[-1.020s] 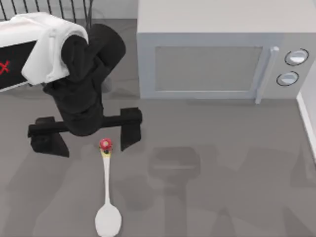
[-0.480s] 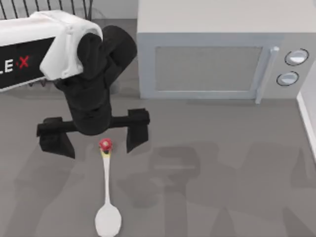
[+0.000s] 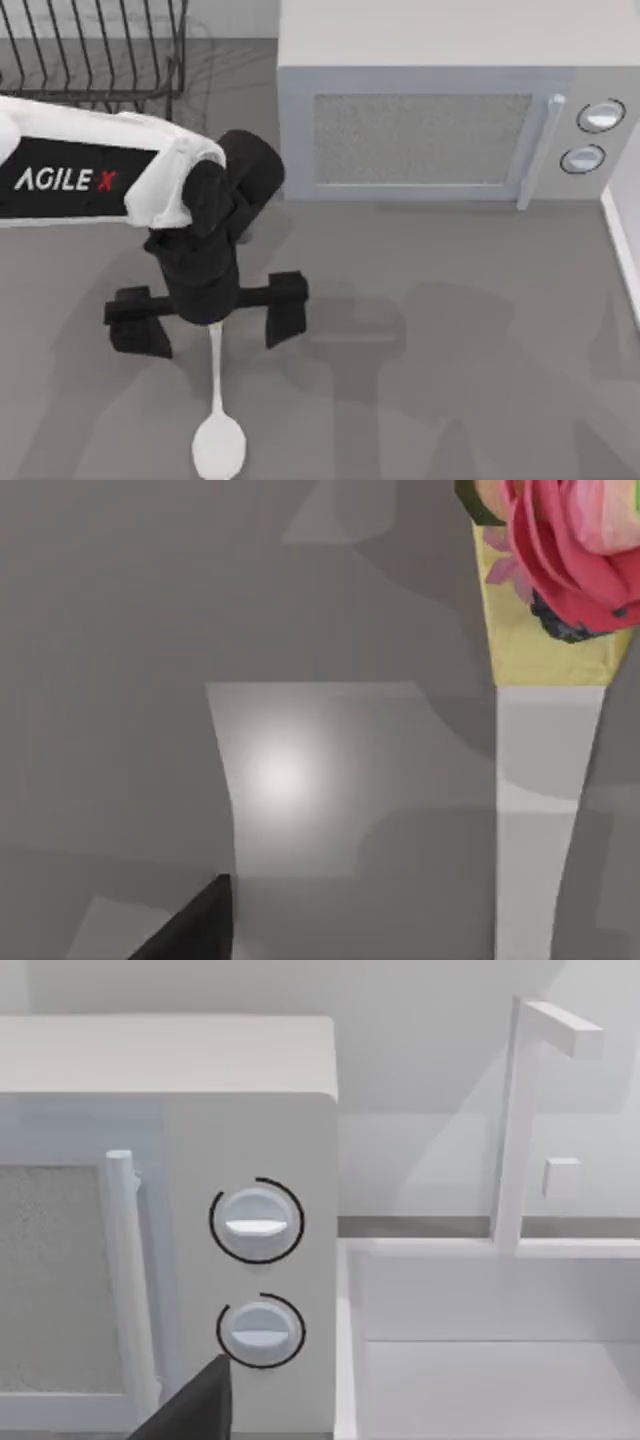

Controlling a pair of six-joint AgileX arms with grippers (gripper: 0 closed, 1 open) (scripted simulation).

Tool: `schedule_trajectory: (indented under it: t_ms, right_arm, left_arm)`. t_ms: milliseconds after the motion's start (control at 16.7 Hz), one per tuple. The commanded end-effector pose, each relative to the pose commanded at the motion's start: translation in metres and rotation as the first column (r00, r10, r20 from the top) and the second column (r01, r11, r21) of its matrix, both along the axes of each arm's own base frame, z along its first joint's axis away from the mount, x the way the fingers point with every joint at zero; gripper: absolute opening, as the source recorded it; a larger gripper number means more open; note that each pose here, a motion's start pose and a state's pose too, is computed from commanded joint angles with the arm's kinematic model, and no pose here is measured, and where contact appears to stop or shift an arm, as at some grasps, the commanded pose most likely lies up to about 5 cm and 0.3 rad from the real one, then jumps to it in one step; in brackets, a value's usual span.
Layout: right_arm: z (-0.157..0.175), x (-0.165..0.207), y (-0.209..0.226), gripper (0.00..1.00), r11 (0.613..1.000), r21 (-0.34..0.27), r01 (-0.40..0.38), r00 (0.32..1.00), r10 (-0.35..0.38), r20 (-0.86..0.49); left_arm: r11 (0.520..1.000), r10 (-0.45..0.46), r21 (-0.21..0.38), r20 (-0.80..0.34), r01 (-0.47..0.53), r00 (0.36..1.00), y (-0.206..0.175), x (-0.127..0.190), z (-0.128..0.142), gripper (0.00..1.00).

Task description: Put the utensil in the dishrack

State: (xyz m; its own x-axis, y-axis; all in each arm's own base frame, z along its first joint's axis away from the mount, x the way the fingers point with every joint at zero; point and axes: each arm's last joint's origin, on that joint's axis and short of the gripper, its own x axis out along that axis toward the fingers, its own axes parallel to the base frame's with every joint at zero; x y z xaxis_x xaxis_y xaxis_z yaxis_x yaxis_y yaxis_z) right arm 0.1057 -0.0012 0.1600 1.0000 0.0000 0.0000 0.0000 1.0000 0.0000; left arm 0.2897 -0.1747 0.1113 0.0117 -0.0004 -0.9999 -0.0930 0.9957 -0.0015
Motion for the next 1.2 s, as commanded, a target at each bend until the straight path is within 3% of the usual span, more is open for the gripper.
schedule_trajectory:
  t_ms: [180, 420, 1200]
  right_arm:
    - [0.0, 0.0, 0.0, 1.0, 1.0, 0.0, 0.0, 1.0, 0.0, 0.0]
    - [0.0, 0.0, 0.0, 1.0, 1.0, 0.0, 0.0, 1.0, 0.0, 0.0]
    - [0.0, 0.0, 0.0, 1.0, 1.0, 0.0, 0.0, 1.0, 0.0, 0.0]
  left_arm:
    - [1.0, 0.0, 0.004, -0.007, 0.0, 1.0, 0.001, -0.003, -0.019, 1.0]
    - [1.0, 0.0, 0.004, -0.007, 0.0, 1.0, 0.001, -0.003, -0.019, 1.0]
    - [1.0, 0.0, 0.004, -0.007, 0.0, 1.0, 0.001, -0.003, -0.019, 0.02]
